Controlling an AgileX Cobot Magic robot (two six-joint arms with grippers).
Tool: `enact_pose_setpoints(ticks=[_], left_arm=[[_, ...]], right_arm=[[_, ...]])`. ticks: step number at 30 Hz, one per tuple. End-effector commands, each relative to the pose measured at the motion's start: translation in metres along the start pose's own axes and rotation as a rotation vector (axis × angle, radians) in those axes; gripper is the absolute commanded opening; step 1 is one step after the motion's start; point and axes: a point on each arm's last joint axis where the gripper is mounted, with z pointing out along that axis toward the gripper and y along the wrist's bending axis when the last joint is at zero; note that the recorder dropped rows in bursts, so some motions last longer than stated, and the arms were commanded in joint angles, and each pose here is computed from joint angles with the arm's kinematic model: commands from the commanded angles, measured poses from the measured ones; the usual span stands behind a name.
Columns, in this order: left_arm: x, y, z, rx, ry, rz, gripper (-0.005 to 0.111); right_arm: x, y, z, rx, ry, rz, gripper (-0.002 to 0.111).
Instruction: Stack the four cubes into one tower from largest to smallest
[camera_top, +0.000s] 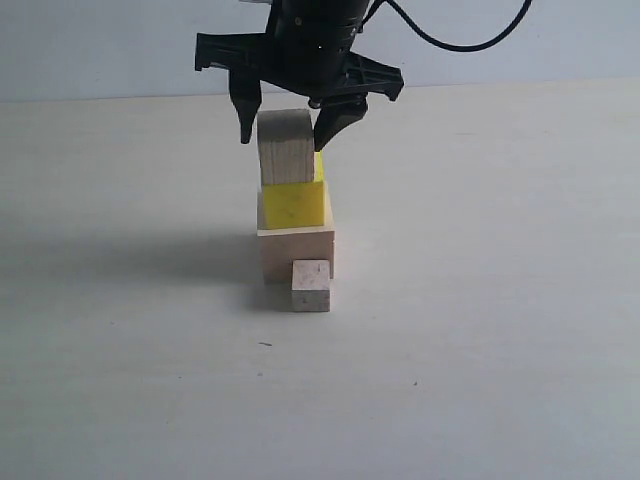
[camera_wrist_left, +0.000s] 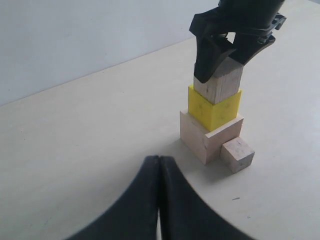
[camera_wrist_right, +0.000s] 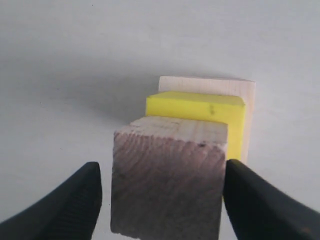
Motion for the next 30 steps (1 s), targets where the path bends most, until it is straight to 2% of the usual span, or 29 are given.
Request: enact_pose_setpoints(ticks=[1,10,17,23,30], left_arm=[[0.0,0.0,0.0,0.0,-0.012,-0.002,0.0],[0.0,0.0,0.0,0.001,-0.012,-0.004,0.0],[0.0,0.0,0.0,0.0,-0.01,-0.004,0.0],[0.001,0.0,0.0,0.0,-0.008,-0.004,0.0],[0.001,0.0,0.0,0.0,-0.008,-0.004,0.0]], right_arm=[[0.0,0.002,-0.008,-0.014,-0.02,-0.005,0.066],[-0.003,0.0,-0.013,0.022,-0.058,-0.025,0.066],[-0.013,0.019,-0.059,-0.095,-0.18,-0.039,0.066],[-0.012,0.011,-0.093,-0.024,-0.302,-0.077,0.066],[-0.005,0.015,-0.102,-0.078,-0.289,-0.103,0.063]])
